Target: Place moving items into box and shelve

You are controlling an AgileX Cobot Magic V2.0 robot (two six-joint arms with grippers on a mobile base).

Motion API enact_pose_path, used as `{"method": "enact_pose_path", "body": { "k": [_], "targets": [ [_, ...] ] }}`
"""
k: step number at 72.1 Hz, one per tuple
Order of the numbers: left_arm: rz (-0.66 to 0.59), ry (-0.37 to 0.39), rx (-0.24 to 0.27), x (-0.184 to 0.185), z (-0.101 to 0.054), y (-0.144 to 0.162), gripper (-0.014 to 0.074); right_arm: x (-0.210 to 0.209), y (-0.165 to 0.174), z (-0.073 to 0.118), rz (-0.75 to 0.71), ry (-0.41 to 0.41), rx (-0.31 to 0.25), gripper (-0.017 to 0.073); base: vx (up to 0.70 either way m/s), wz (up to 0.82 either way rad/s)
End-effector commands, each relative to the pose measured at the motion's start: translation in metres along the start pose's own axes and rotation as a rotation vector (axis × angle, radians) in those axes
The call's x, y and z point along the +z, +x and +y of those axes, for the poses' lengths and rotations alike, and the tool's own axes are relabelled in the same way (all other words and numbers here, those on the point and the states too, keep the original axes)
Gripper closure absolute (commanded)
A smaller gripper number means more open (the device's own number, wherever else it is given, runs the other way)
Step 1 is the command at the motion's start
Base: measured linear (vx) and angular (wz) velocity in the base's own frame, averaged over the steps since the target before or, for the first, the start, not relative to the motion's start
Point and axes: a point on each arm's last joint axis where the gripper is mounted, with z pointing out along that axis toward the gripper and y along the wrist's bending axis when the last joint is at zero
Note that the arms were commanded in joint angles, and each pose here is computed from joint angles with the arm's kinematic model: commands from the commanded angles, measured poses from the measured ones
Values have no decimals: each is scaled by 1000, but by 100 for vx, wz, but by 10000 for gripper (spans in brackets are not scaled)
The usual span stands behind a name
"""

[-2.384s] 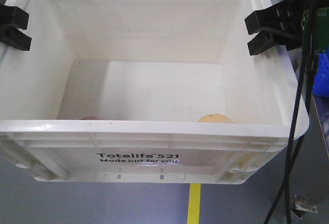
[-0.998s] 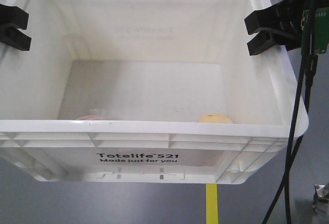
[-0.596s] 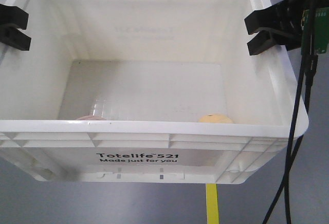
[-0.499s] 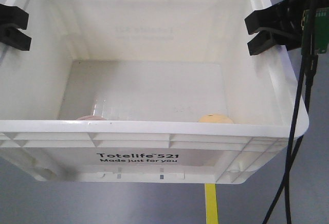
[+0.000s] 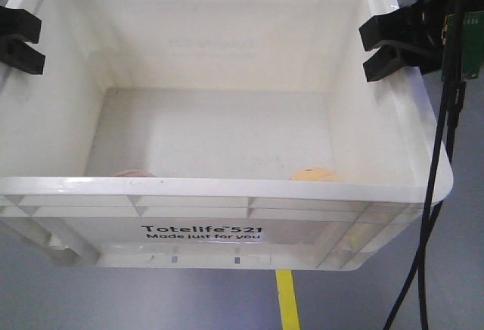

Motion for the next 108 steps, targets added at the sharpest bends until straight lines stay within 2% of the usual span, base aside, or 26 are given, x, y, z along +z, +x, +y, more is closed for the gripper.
{"method": "enact_pose_path", "body": {
  "k": [1, 73, 108],
  "targets": [
    [-196, 38, 10, -27, -7, -12, 610, -27, -1, 6, -107, -29, -42, 571, 51, -37],
    [-196, 37, 10, -27, -7, -12, 610, -27, -1, 7, -107, -32, -41, 571, 47, -41],
    [-196, 36, 10, -27, -7, -12, 610, -27, -1, 7, -107, -32, -41, 571, 40, -56]
  ]
}}
